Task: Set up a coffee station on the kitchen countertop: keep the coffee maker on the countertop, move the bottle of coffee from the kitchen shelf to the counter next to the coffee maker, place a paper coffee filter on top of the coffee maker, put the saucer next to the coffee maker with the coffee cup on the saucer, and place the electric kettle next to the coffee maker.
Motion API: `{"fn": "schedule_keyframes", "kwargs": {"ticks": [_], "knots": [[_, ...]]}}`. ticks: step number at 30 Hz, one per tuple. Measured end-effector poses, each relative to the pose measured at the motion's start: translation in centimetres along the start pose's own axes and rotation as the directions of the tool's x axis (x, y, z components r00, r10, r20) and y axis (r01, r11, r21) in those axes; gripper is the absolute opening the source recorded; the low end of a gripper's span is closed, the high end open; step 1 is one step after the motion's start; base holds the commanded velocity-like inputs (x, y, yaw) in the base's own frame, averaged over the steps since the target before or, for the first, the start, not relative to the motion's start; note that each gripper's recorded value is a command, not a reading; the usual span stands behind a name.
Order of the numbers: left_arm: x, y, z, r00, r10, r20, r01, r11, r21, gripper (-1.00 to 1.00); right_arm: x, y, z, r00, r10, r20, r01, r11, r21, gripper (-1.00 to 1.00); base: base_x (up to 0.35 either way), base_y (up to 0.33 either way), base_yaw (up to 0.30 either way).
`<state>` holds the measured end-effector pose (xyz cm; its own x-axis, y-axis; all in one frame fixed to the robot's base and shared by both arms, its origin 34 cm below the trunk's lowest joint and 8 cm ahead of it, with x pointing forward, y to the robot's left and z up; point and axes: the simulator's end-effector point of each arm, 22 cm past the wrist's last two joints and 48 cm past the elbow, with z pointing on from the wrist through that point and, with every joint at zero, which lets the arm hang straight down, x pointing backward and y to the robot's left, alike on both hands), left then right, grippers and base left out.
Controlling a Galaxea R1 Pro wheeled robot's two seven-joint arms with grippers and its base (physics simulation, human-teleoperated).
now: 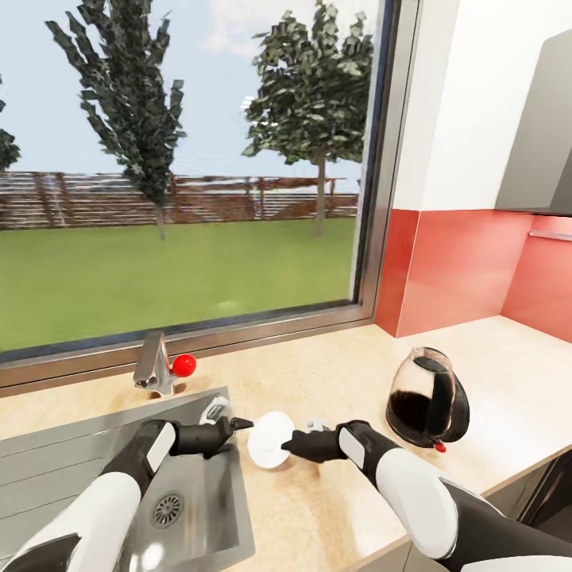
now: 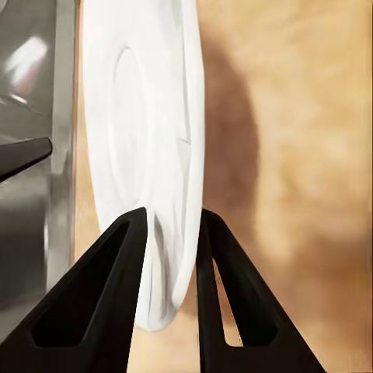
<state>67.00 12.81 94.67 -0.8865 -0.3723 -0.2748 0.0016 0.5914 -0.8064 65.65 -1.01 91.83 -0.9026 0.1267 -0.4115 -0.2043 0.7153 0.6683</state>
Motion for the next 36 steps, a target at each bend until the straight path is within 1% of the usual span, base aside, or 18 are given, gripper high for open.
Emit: {"fn": "schedule_keyframes", "kwargs": {"ticks": [3, 5, 8, 12, 14, 16, 18, 19, 22, 24, 27, 29, 30, 31, 33, 36], "knots": [[-1.8, 0.3, -1.3, 0.999, 0.025, 0.036, -0.025, 1.0, -0.013, 1.0, -0.2, 0.0, -0.1, 1.0, -0.002, 0.005, 0.002, 1.0, 0.001, -1.0, 0.0, 0.0, 0.0], [-2.5, 0.2, -1.9, 0.998, 0.036, 0.049, -0.035, 0.999, -0.016, 1.0, -0.4, 0.0, -0.1, 1.0, -0.003, 0.009, 0.003, 1.0, 0.002, -1.0, 0.0, 0.0, 0.0], [-3.9, -0.1, -3.1, 0.996, 0.055, 0.069, -0.054, 0.998, -0.022, 1.0, -2.0, -0.1, -0.7, 0.999, -0.016, 0.044, 0.016, 1.0, 0.009, -1.0, 0.0, 0.0, 0.0], [-5.7, -0.9, -4.4, 0.99, 0.091, 0.107, -0.089, 0.996, -0.025, 1.0, -3.8, -0.2, -1.4, 0.996, -0.034, 0.08, 0.032, 0.999, 0.02, -1.0, 0.0, 0.0, 0.0], [-6.7, -1.6, -5.1, 0.985, 0.111, 0.13, -0.109, 0.994, -0.016, 1.0, -4.7, -0.3, -1.8, 0.994, -0.042, 0.101, 0.04, 0.999, 0.025, -1.0, 0.0, 0.0, 0.0], [-7.3, -2.0, -5.8, 0.982, 0.121, 0.145, -0.121, 0.993, -0.004, 1.0, -5.8, -0.3, -2.3, 0.991, -0.052, 0.124, 0.049, 0.998, 0.031, -1.0, 0.0, 0.0, 0.0], [-7.8, -2.4, -6.6, 0.979, 0.131, 0.155, -0.136, 0.991, 0.02, 1.0, -7.7, -0.3, -3.3, 0.983, -0.072, 0.167, 0.066, 0.997, 0.044, -1.0, 0.0, 0.0, 0.0], [-7.9, -2.5, -6.8, 0.978, 0.134, 0.157, -0.139, 0.99, 0.026, 1.0, -8.3, -0.3, -3.6, 0.981, -0.08, 0.179, 0.072, 0.996, 0.049, -1.0, 0.0, 0.0, 0.0], [-8.4, -2.7, -8.1, 0.975, 0.146, 0.167, -0.158, 0.986, 0.06, 1.0, -11.6, -0.2, -5.5, 0.96, -0.116, 0.253, 0.1, 0.992, 0.074, -1.0, 0.0, 0.0, 0.0], [-8.5, -2.6, -8.7, 0.974, 0.151, 0.17, -0.165, 0.984, 0.073, 1.0, -12.9, -0.1, -6.4, 0.95, -0.133, 0.283, 0.113, 0.99, 0.086, -1.0, 0.0, 0.0, 0.0], [-7.0, -1.6, -9.0, 0.977, 0.142, 0.156, -0.159, 0.982, 0.102, 1.0, -15.1, 0.1, -8.1, 0.929, -0.161, 0.334, 0.133, 0.986, 0.104, -1.0, 0.0, 0.0, 0.0], [-6.4, -1.4, -9.2, 0.978, 0.143, 0.154, -0.162, 0.98, 0.115, 1.0, -16.2, 0.2, -8.9, 0.917, -0.175, 0.358, 0.142, 0.983, 0.115, -1.0, 0.0, 0.0, 0.0], [-5.8, -1.3, -9.3, 0.976, 0.151, 0.154, -0.17, 0.978, 0.12, 1.0, -17.0, 0.4, -9.6, 0.907, -0.186, 0.378, 0.15, 0.981, 0.123, -1.0, 0.0, 0.0, 0.0], [-4.4, -1.2, -9.3, 0.971, 0.19, 0.146, -0.207, 0.972, 0.115, 1.0, -18.0, 0.6, -10.5, 0.895, -0.201, 0.399, 0.16, 0.978, 0.134, -1.0, 0.0, 0.0, 0.0], [-3.2, -1.5, -8.9, 0.966, 0.225, 0.129, -0.24, 0.964, 0.111, 1.0, -18.3, 0.6, -10.7, 0.891, -0.208, 0.404, 0.165, 0.976, 0.14, -1.0, -0.003, 0.0, 0.0], [-1.7, -1.8, -8.3, 0.96, 0.262, 0.101, -0.273, 0.956, 0.107, 1.0, -18.4, 0.7, -10.8, 0.889, -0.211, 0.407, 0.167, 0.976, 0.141, -1.0, -0.117, 0.0, 0.0]]}}
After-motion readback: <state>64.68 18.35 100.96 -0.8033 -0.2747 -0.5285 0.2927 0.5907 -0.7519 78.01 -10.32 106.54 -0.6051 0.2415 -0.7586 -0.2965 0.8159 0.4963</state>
